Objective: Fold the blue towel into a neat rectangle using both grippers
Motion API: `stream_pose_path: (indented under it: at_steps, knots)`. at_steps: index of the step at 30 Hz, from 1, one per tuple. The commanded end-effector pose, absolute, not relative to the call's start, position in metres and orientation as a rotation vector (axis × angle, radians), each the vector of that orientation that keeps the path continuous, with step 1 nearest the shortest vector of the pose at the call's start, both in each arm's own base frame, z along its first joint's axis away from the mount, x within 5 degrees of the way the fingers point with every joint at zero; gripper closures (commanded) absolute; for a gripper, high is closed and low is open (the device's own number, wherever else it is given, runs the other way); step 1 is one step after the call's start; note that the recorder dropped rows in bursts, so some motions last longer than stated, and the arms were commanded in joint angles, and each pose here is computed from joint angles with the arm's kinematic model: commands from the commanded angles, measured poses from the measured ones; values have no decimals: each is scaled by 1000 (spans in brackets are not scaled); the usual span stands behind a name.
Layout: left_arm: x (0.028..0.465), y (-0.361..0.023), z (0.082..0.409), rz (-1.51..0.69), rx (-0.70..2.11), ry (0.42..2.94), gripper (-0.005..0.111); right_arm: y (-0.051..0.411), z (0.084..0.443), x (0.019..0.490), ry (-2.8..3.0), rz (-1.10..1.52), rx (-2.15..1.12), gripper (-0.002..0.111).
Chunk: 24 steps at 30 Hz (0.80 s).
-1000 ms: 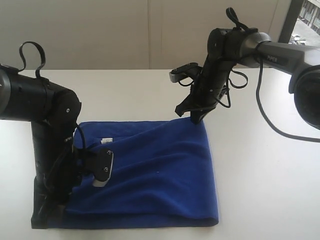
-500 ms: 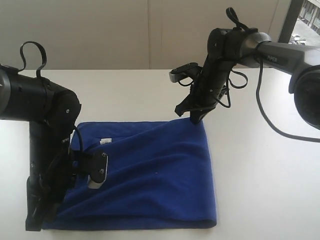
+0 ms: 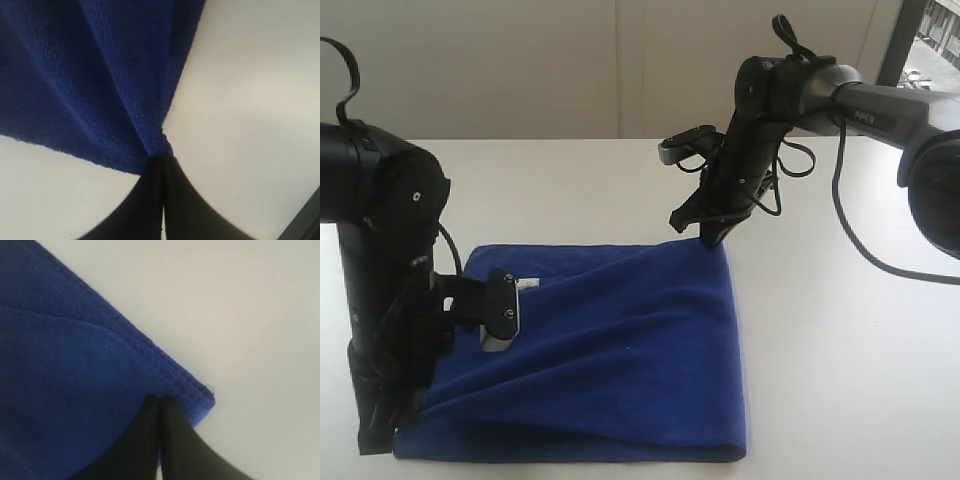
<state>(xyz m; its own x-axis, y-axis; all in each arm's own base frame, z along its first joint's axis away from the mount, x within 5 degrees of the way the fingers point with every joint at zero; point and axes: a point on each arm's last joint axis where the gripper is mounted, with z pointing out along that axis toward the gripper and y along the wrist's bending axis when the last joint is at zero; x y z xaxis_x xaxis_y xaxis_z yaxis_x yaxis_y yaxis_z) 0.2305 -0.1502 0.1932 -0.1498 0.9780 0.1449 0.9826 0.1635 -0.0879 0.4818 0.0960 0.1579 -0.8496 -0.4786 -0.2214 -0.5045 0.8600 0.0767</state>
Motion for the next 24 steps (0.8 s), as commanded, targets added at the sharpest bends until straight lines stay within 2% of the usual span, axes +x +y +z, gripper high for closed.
stream_pose_path:
  at_steps: [1,22,24]
  knots:
    - [221,-145,183,-14,-1901,-2240,107,94,163,483,2824,199,-765,108]
    - [208,-128,148,-117,-2005,-2202,107,95,163,483,2815,220,-779,108]
    - [209,-129,148,-118,-2010,-2206,104,95,163,483,2815,220,-779,108]
